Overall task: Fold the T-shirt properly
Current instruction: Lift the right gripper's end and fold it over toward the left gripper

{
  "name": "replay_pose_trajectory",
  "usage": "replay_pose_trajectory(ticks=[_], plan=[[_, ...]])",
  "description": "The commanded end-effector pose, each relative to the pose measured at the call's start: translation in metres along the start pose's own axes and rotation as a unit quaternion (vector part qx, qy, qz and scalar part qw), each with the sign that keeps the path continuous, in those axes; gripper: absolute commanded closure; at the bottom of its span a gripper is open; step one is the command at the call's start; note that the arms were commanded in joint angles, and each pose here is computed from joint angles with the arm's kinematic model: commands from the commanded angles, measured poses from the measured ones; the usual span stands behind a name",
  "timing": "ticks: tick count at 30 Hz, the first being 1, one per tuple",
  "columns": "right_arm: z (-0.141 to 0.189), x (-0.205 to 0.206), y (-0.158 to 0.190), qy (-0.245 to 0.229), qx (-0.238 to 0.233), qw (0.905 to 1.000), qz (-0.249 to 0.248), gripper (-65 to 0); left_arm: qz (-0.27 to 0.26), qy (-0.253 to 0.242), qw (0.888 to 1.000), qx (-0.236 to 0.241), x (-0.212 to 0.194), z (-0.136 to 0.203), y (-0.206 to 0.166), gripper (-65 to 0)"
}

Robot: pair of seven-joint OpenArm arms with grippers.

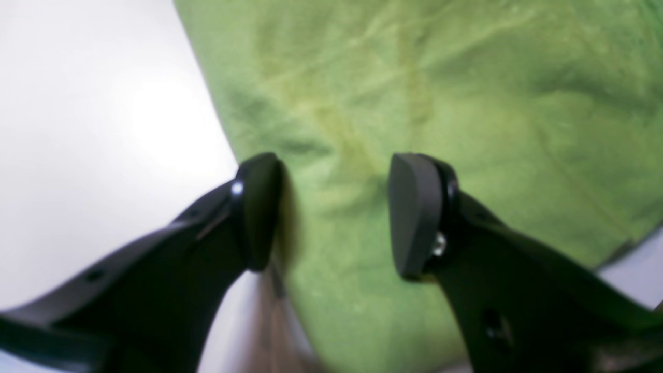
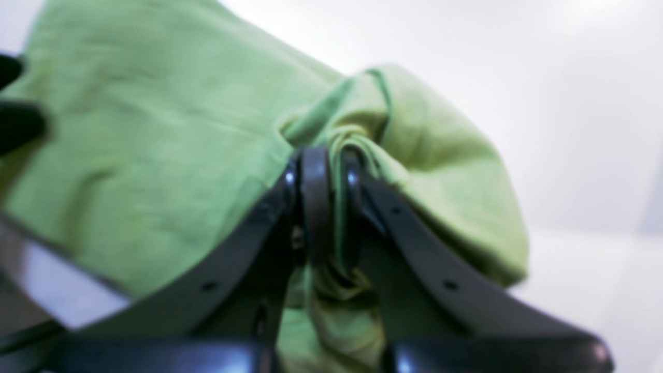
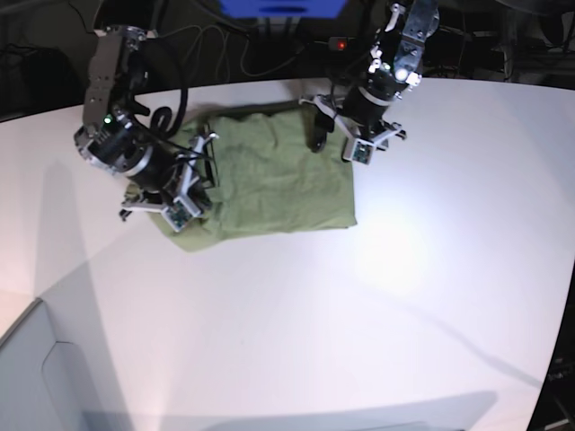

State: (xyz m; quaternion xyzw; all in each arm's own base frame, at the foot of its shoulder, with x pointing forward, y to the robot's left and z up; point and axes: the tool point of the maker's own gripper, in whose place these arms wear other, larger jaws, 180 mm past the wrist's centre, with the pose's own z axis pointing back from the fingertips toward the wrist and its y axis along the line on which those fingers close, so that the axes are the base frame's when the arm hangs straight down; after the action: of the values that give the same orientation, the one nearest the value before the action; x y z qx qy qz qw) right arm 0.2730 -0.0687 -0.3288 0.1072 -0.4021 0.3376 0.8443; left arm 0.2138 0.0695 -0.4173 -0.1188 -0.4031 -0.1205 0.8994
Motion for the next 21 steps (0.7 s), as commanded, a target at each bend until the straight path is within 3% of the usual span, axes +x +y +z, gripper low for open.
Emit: replay_pose_trajectory(ticks=[1,4,9,21], plan=[[0.003,0.023,0.009,-0.038,0.013,0.9989,0.026,-0.1,-0.001,0.001,1.0,-0.003,0.0,0.001,-0.001,-33.1],[-0.005,0.033,0.035,-0.032,0.035,0.9964,0.071,-0.1,-0.002,0.003,1.0,-0.002,-0.001,0.002,-0.001,-33.1],[-0.027,0.053,0.094,-0.037,0.08,0.9825,0.164,-0.1,-0.003,0.005,1.0,-0.002,-0.003,0.003,-0.001,-33.1],[-0.081,0.056,0.153,-0.01,0.163,0.9692,0.184,-0.1,0.0,0.009,1.0,-0.004,-0.007,0.006,-0.004,-33.1]])
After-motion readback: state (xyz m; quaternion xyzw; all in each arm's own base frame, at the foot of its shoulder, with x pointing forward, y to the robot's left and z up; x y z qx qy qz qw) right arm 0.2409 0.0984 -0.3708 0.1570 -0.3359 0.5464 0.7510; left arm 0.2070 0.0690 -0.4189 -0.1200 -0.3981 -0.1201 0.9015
